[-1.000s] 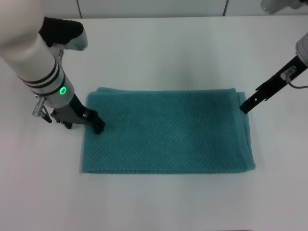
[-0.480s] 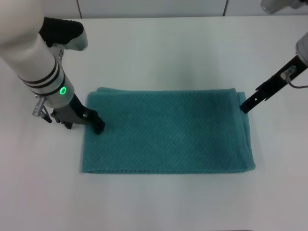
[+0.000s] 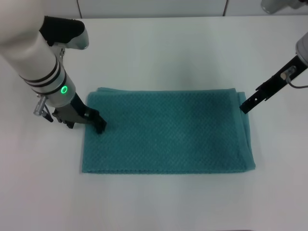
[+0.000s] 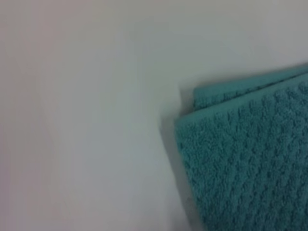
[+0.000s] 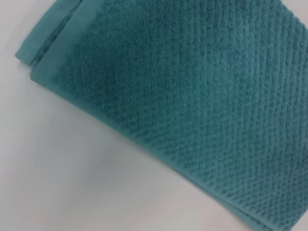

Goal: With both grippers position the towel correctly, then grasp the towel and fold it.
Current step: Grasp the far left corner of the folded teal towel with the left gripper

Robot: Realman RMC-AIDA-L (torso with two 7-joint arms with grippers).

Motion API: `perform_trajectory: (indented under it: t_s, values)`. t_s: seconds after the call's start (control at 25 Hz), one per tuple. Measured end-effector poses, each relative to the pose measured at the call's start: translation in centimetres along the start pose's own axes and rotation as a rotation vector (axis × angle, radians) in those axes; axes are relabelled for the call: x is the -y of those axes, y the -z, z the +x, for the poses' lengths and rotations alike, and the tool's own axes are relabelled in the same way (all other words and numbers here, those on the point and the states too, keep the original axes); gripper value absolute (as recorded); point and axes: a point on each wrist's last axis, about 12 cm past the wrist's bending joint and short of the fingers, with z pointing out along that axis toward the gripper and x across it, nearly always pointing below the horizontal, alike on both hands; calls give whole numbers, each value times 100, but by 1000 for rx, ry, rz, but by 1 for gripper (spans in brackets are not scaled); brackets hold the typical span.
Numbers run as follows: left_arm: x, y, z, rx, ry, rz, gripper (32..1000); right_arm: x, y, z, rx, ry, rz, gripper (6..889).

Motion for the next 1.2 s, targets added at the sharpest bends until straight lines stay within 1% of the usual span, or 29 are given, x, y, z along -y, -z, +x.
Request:
perform_trajectory:
  t_s: [0.12, 0.2, 0.44, 0.68, 0.88, 1.0, 1.2]
  values:
    - [1, 1, 0, -1, 0, 0, 877, 0, 0, 0, 0, 0, 0, 853]
    - [2, 0, 1, -2, 0, 1, 768, 0, 0, 0, 0, 0, 0, 853]
    - [14, 5, -4, -6, -3, 2, 538, 0, 0, 0, 0, 0, 0, 853]
    - [60, -2, 7, -18, -21, 10, 440, 0, 1, -1, 0, 0, 0, 853]
    - [101, 10, -7, -18, -34, 21, 359, 1, -1, 1, 0, 0, 0, 854]
    - [103, 13, -3, -24, -40, 18, 292, 0, -1, 1, 0, 0, 0, 854]
    - [116, 16, -7, -26, -52, 12, 167, 0, 1, 0, 0, 0, 0, 853]
